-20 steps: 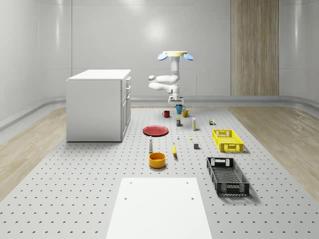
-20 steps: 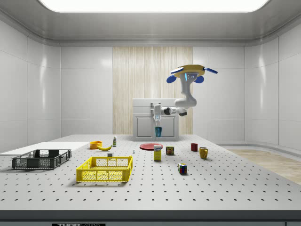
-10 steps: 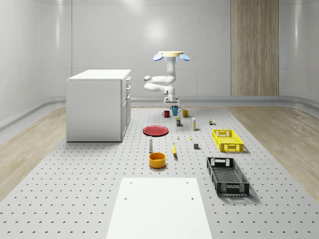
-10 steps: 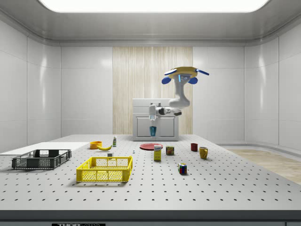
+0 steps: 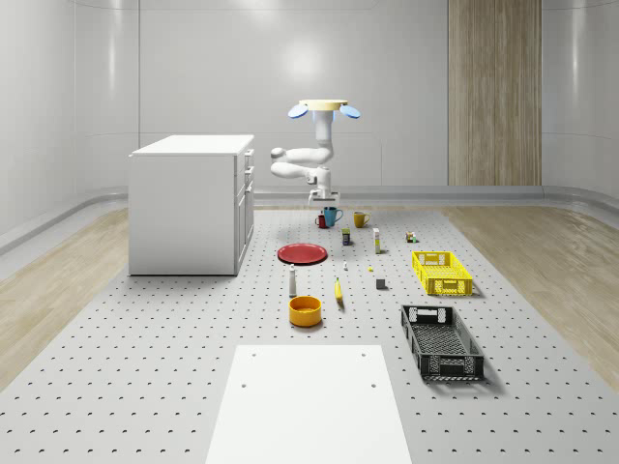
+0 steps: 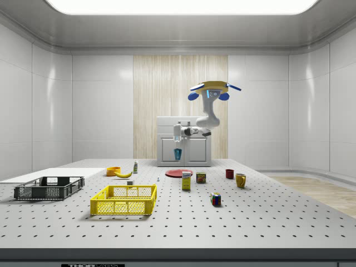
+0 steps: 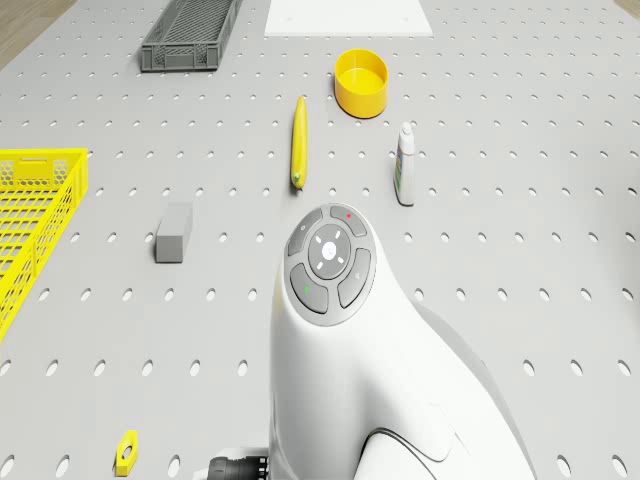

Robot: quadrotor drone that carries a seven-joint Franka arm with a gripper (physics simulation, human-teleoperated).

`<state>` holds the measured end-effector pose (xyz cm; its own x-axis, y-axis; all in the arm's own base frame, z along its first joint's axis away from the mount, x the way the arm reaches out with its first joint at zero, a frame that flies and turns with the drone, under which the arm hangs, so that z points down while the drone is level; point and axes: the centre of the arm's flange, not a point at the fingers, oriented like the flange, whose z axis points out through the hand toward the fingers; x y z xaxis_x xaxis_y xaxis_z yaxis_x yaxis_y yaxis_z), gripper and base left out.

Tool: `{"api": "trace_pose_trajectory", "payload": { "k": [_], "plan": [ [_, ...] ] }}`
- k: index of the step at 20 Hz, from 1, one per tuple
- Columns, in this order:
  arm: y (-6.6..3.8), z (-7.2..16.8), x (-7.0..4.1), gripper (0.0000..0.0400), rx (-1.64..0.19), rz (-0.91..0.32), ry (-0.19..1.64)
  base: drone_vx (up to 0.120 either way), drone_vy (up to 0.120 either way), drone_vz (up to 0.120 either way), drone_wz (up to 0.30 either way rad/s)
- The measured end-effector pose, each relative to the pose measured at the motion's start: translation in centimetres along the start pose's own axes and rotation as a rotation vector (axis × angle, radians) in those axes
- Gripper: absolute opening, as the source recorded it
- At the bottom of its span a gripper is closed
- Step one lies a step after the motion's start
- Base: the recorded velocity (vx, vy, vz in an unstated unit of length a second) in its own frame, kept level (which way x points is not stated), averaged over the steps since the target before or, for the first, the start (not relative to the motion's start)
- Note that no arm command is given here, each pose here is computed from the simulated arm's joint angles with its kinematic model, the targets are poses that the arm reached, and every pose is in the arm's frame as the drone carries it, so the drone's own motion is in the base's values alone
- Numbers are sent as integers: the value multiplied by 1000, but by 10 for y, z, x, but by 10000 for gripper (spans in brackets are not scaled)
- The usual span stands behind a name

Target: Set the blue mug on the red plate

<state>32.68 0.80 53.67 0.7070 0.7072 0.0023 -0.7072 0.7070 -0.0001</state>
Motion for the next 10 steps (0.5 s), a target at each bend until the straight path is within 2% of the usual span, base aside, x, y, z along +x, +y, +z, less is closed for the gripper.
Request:
{"api": "trace_pose_trajectory", "payload": {
  "k": [1,7,10],
  "plan": [
    [0,0,0,100,0,0,0,0,-120,0,0],
    [0,0,0,100,0,0,0,0,-120,-113,0],
    [0,0,0,100,0,0,0,0,-120,0,0]
  ]
}}
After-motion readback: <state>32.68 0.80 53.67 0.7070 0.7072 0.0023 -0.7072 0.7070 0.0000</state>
